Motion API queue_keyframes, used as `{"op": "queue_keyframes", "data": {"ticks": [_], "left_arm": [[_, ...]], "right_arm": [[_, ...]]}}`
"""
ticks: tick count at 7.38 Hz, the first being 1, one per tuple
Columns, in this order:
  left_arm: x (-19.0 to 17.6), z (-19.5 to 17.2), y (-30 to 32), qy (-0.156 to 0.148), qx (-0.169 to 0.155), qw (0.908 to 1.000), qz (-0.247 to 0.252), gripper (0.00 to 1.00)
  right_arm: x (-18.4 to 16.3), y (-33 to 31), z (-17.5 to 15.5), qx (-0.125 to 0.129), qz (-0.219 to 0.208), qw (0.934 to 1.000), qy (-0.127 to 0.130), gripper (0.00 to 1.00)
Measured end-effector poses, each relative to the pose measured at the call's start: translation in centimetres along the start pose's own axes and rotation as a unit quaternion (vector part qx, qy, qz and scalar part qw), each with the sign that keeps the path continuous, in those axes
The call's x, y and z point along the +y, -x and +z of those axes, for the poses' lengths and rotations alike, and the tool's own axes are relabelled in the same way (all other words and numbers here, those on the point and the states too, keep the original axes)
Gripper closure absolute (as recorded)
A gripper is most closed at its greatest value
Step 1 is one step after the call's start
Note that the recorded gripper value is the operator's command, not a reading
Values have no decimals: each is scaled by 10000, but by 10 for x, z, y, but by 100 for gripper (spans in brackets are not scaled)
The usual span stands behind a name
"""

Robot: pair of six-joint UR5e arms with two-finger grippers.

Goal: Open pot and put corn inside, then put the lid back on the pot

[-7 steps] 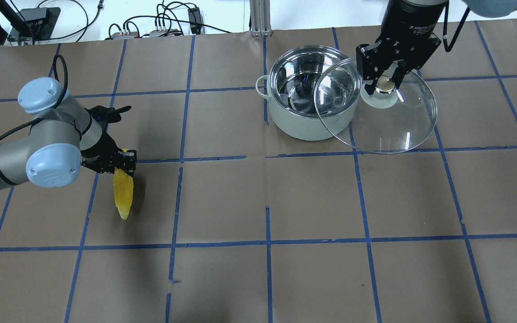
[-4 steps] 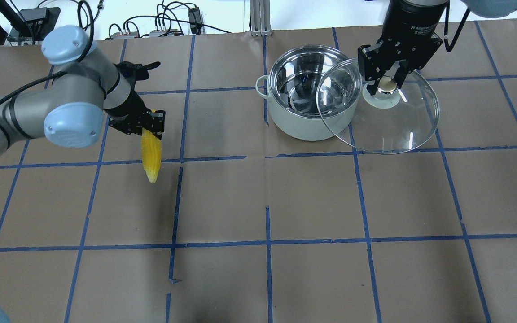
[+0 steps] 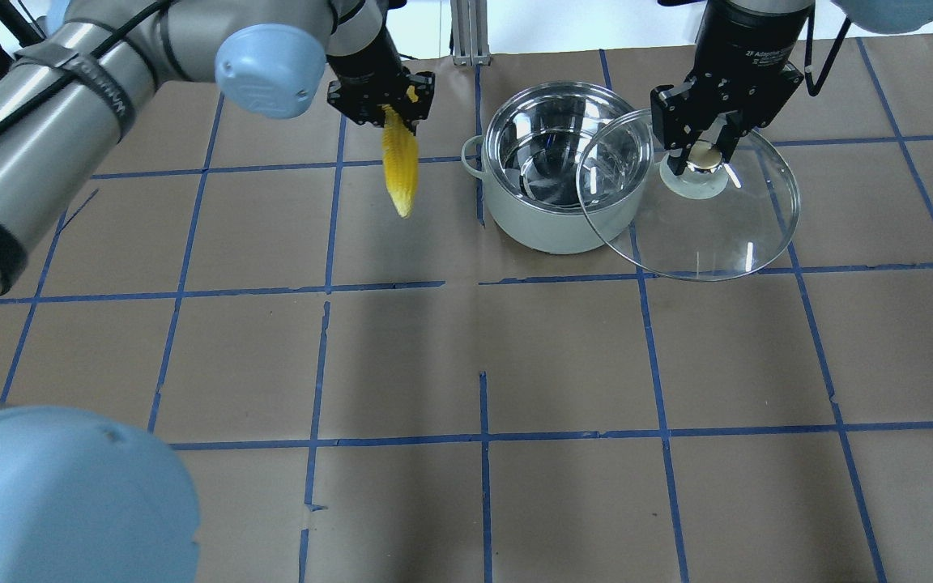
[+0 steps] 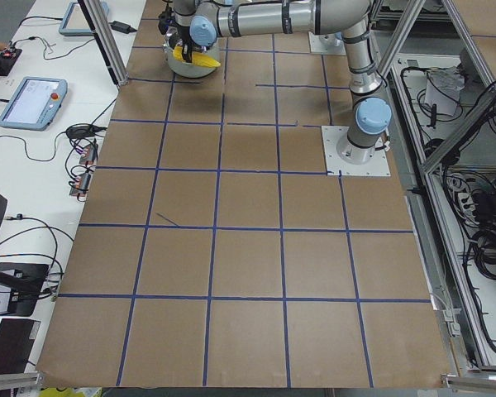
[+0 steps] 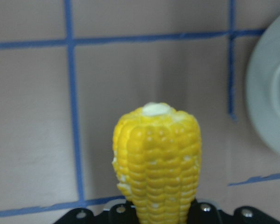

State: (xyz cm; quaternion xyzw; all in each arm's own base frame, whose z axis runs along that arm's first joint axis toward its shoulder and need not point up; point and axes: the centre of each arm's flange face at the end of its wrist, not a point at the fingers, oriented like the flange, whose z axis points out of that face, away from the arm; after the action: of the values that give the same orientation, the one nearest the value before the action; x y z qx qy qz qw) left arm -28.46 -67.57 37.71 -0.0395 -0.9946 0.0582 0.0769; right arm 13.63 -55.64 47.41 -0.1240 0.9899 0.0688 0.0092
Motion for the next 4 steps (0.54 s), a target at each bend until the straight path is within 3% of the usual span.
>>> {"op": "queue_keyframes", "data": {"ticks": [2, 4], "left_arm": [[-36, 15, -69, -212, 96, 9997, -35, 81], [-45, 43, -115, -147, 96, 9998, 47, 81]], "right_arm": [[16, 5, 9, -7, 3, 10000, -8, 72], [24, 7, 17, 31, 26, 9999, -129, 72]]}}
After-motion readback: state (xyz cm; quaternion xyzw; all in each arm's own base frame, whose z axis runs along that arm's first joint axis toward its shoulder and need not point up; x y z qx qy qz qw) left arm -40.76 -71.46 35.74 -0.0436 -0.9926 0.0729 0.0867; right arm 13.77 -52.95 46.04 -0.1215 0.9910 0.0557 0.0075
